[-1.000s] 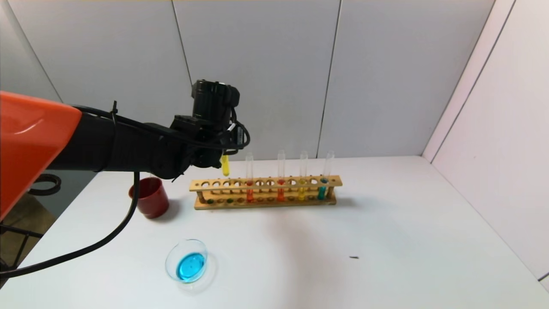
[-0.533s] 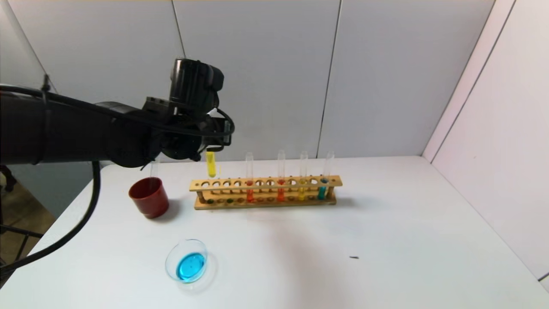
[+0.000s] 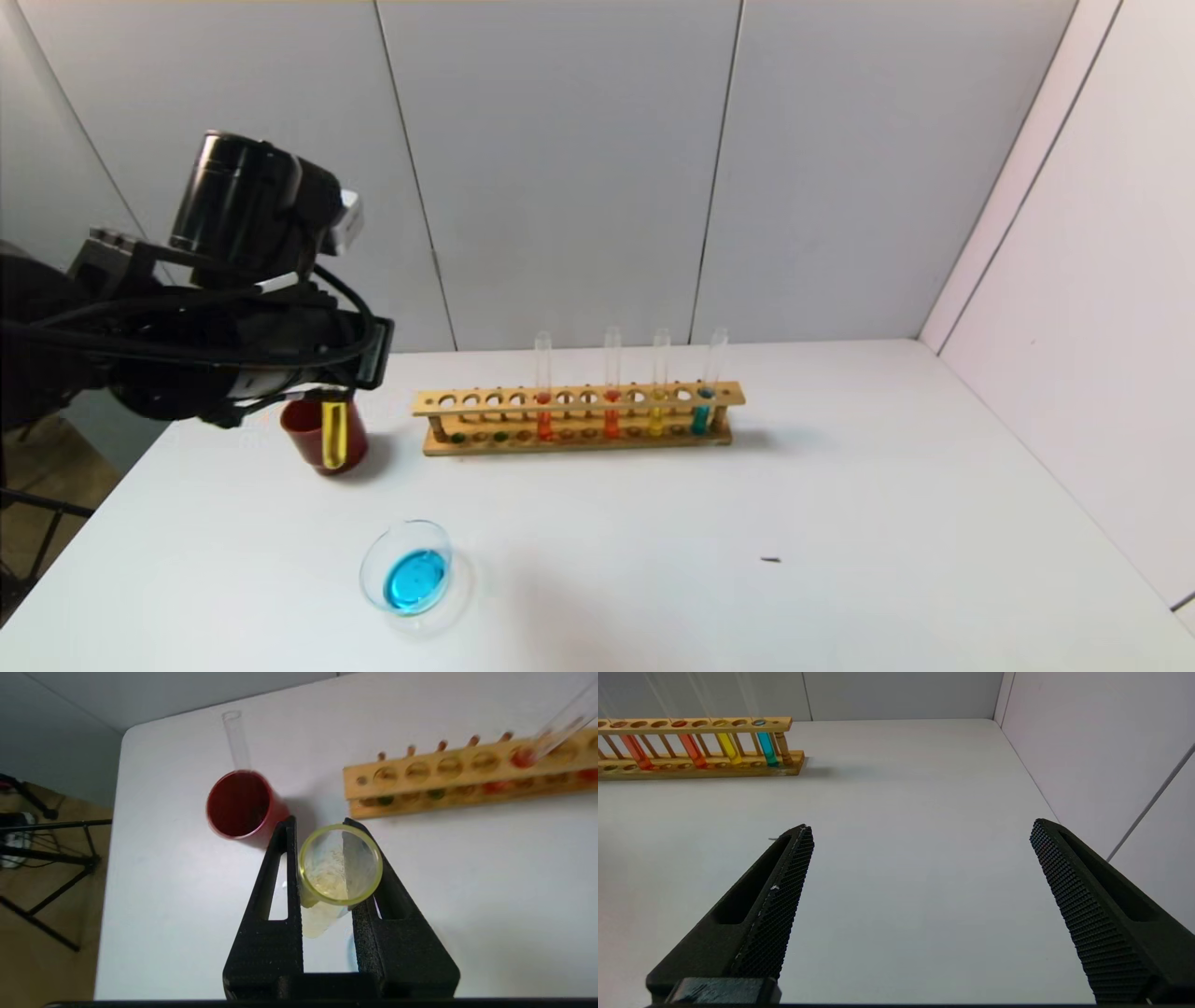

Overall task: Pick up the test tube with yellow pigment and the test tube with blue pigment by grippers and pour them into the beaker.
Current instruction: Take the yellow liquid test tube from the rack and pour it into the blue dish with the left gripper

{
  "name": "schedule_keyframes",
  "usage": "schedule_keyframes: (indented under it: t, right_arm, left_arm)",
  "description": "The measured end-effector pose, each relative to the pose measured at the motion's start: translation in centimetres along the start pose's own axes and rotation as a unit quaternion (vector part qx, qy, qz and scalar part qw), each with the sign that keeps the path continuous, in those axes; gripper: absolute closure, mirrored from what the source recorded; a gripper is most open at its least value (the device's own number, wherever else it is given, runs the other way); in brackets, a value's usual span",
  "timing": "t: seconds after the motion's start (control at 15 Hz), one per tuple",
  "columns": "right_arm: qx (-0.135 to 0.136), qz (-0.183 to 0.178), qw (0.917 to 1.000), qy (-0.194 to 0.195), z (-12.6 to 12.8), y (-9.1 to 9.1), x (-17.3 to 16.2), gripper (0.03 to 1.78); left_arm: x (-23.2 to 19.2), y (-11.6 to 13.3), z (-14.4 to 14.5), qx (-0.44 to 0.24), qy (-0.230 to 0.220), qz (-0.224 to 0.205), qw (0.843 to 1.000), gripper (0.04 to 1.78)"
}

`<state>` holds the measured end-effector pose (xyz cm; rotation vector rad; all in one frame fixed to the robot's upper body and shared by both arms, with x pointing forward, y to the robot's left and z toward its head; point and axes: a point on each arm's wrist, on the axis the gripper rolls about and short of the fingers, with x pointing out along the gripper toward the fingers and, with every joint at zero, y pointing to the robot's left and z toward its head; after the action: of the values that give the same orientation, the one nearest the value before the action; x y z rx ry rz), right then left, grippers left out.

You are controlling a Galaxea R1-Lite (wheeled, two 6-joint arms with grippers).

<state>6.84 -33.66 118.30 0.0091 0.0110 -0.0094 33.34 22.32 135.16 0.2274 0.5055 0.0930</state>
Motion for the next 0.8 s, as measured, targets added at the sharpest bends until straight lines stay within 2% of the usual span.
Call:
schedule_keyframes:
  t: [0.33, 0.8]
  right_arm:
    - [0.0, 0.0, 1.0, 0.0, 0.0, 0.0, 0.0, 0.11]
    - [0.0, 0.0, 1.0, 0.0, 0.0, 0.0, 0.0, 0.11]
  left_arm:
    - [-0.9, 2.9, -3.0, 0.08, 0.033, 0.001, 0.996, 1.48]
    - [-0.6, 3.4, -5.7, 0.203, 0.073, -0.007, 0.976, 1.48]
